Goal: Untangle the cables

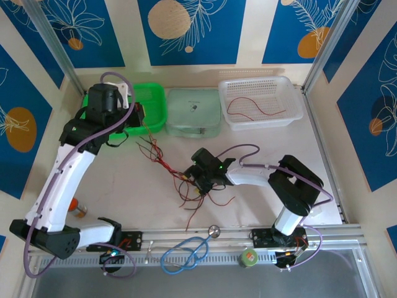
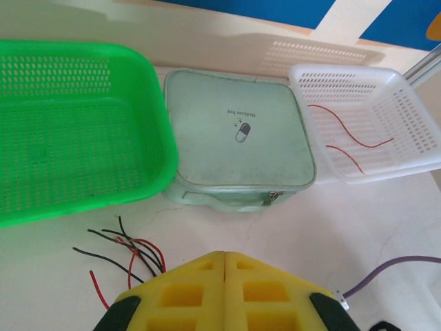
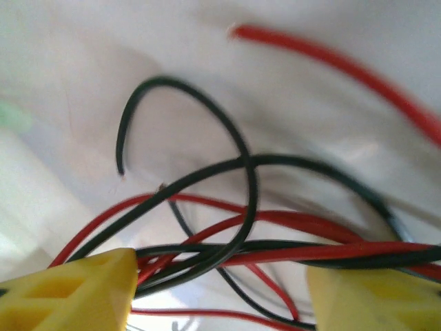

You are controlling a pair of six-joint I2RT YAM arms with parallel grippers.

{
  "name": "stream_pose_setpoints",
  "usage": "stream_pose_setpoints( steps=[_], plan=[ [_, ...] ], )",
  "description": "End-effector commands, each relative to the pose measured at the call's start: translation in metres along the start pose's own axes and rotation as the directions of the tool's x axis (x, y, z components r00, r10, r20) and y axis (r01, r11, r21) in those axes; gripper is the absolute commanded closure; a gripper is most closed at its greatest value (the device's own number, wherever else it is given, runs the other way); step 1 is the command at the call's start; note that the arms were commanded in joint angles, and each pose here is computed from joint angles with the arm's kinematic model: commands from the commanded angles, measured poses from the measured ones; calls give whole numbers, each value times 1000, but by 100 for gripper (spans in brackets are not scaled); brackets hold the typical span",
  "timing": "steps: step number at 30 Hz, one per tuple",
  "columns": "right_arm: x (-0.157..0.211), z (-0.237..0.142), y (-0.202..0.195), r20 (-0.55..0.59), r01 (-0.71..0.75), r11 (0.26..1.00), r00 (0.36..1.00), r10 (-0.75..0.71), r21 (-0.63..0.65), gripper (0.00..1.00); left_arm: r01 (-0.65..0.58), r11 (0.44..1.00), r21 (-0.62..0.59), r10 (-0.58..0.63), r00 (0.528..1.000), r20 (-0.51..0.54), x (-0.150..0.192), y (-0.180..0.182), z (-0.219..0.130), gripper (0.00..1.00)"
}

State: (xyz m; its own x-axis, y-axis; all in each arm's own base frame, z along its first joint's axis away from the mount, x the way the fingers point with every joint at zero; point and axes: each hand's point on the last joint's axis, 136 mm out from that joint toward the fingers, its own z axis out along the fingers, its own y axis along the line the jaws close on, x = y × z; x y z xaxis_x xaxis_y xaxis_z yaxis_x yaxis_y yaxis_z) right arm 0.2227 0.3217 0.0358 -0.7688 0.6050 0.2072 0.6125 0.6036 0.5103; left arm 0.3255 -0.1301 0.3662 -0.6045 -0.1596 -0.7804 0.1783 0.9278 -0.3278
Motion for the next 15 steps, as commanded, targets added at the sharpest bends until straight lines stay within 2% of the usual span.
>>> stream_pose_setpoints(
  steps=[1,2,5,7,9,15],
  plan=[
    [-33,-10,-8,123,20,999,992,-25,39,46,2,999,52,-7,996,84,-20,-12,-35,100],
    [-41,-14,-9,147,29,999,988,-35,46,53,0,999,54,-5,996,94,-22,-13,-40,100],
    [-67,-29,-15,229,58,995,970,-76,85,68,-6,999,52,0,994,111,-23,-13,-52,100],
    [-85,-43,-20,287,84,989,951,-117,124,75,-6,999,46,1,993,120,-23,-11,-58,100],
    [-104,-59,-27,351,108,978,922,-165,178,79,-7,999,32,3,992,124,-22,-8,-61,100],
    [-147,-107,-59,469,118,943,844,-261,313,80,-2,1000,-16,4,992,125,-15,2,-62,100]
  ],
)
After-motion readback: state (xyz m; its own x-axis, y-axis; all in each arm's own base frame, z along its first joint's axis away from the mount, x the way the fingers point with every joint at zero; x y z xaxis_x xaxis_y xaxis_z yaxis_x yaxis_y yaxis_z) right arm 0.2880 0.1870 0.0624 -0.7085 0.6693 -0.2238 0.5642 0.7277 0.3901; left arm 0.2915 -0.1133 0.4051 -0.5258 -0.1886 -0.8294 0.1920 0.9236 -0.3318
